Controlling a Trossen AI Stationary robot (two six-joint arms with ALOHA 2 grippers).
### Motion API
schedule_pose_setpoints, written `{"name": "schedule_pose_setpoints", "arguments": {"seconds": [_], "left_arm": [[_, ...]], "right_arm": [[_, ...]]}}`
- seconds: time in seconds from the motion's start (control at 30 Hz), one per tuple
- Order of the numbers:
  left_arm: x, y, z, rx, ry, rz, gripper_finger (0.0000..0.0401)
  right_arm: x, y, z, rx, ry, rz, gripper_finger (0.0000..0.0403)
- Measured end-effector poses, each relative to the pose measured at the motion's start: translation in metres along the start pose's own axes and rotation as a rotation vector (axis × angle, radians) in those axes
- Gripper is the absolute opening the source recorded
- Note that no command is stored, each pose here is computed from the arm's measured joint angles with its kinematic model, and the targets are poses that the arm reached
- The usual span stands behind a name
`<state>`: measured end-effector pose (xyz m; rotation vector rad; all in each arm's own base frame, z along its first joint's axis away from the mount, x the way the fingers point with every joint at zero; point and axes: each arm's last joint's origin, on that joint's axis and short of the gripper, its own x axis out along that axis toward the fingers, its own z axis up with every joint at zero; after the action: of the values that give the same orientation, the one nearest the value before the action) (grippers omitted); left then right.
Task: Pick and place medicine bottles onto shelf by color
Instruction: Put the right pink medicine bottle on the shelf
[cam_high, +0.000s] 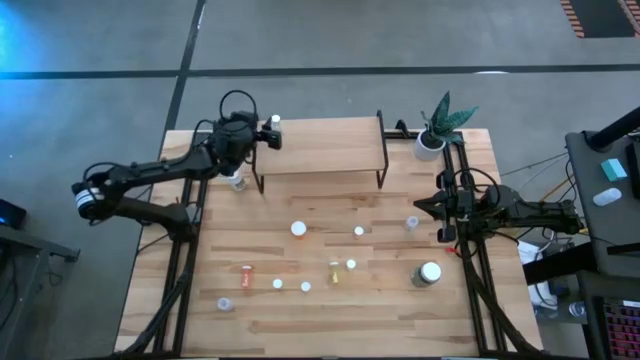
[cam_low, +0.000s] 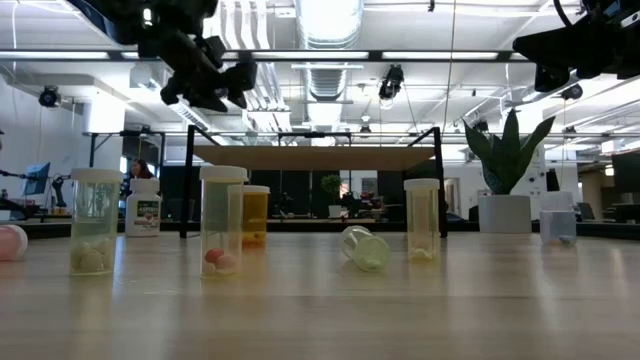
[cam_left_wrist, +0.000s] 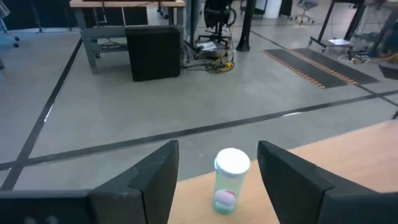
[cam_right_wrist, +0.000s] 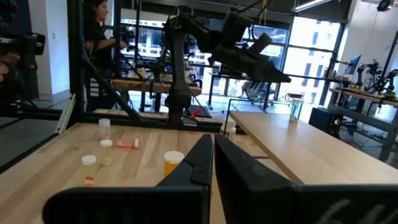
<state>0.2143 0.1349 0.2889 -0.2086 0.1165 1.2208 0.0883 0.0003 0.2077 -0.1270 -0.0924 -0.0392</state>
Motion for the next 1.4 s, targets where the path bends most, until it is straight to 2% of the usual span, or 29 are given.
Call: {"name": "schedule_pose_setpoints", "arguments": {"seconds": [0.2,0.47,0.57,0.7,0.9,1.0,1.1,1.4], "left_arm": [[-0.024,-0.004,0.011,0.024,-0.016,-0.166,0.0203],[-0.067,-0.005,0.018,0.061,-0.046,-0.32,0.0203],[-0.083,-0.004,0.008,0.072,-0.039,-0.397,0.0203],[-0.097,-0.003,-0.017,0.077,-0.037,-0.517,0.0203],[-0.107,0.004,-0.052,-0.006,-0.174,-0.706,0.0203],[-0.107,0.011,-0.065,-0.046,-0.219,-0.719,0.0203],[-0.108,0.016,-0.071,-0.034,-0.234,-0.717,0.0203],[-0.114,0.023,-0.063,-0.076,-0.272,-0.754,0.0203]], "right_arm": [[0.0,0.0,0.0,0.0,0.0,0.0,0.0009],[0.0,0.0,0.0,0.0,0.0,0.0,0.0009],[0.0,0.0,0.0,0.0,0.0,0.001,0.0009],[0.0,0.0,0.0,0.0,0.0,0.0,0.0009],[0.0,0.0,0.0,0.0,0.0,0.0,0.0009],[0.0,0.0,0.0,0.0,0.0,0.001,0.0009],[0.0,0.0,0.0,0.0,0.0,0.0,0.0009],[0.0,0.0,0.0,0.0,0.0,0.0,0.0009]]}}
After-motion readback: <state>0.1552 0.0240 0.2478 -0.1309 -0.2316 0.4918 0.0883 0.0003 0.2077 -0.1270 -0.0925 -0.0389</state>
